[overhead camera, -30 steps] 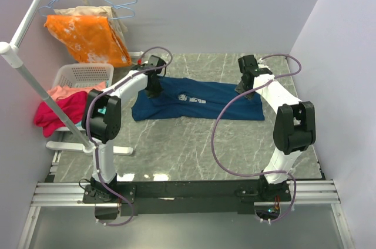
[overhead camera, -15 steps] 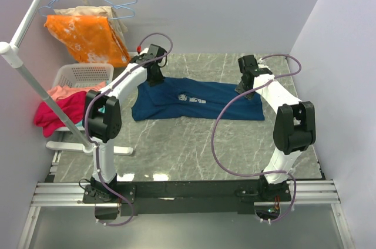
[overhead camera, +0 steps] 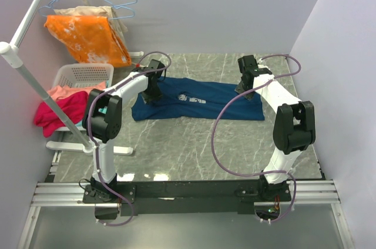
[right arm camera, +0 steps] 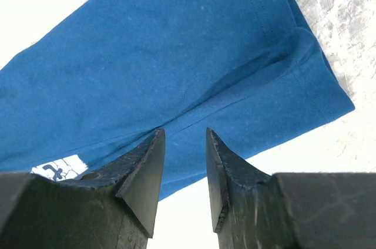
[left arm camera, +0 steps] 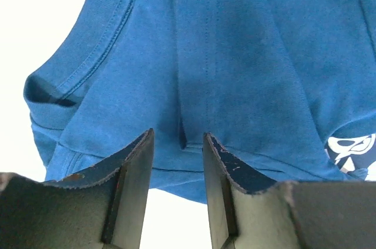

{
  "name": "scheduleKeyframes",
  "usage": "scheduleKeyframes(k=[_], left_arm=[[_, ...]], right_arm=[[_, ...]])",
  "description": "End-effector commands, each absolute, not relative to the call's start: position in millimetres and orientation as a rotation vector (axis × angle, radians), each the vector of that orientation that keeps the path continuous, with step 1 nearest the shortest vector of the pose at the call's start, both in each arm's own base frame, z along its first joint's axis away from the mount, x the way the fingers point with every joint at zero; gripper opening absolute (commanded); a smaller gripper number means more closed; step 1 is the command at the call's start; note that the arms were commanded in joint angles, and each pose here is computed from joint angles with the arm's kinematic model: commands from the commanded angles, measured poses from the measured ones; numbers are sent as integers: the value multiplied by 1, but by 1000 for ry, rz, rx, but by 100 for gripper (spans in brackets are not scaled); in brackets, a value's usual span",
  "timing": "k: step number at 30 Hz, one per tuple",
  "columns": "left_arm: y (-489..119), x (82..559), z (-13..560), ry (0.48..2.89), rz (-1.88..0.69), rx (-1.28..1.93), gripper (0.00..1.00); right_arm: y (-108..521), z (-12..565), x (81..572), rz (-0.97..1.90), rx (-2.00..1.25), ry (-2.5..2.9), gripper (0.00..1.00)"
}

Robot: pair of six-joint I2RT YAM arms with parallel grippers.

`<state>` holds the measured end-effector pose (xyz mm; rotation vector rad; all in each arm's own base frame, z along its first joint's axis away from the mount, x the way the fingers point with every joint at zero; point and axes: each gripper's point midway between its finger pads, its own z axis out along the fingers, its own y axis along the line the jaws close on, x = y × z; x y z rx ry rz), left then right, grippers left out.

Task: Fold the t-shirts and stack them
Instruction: Fold the tshirt

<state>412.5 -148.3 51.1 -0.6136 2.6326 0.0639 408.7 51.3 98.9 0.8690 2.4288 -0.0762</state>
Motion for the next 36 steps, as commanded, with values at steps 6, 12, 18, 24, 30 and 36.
scheduleKeyframes(k=[6,12,18,24,30,36], left_arm=[[-169,418,59,2631,-81,-614,39],[-165,415,52,2650,-43,-617,37],[-168,416,42,2670,-45,-615,36],[-171,420,32,2690,-36,-596,30],[-169,428,41,2662,-21,-594,2],[-163,437,79,2570,-8,-608,1]], right_arm=[[45,106,413,-105,869,2403,41],[43,107,411,-112,876,2398,41],[42,106,410,-110,879,2397,41],[42,106,410,-108,883,2398,41],[42,109,410,-99,882,2389,41],[42,109,410,-102,882,2390,41]])
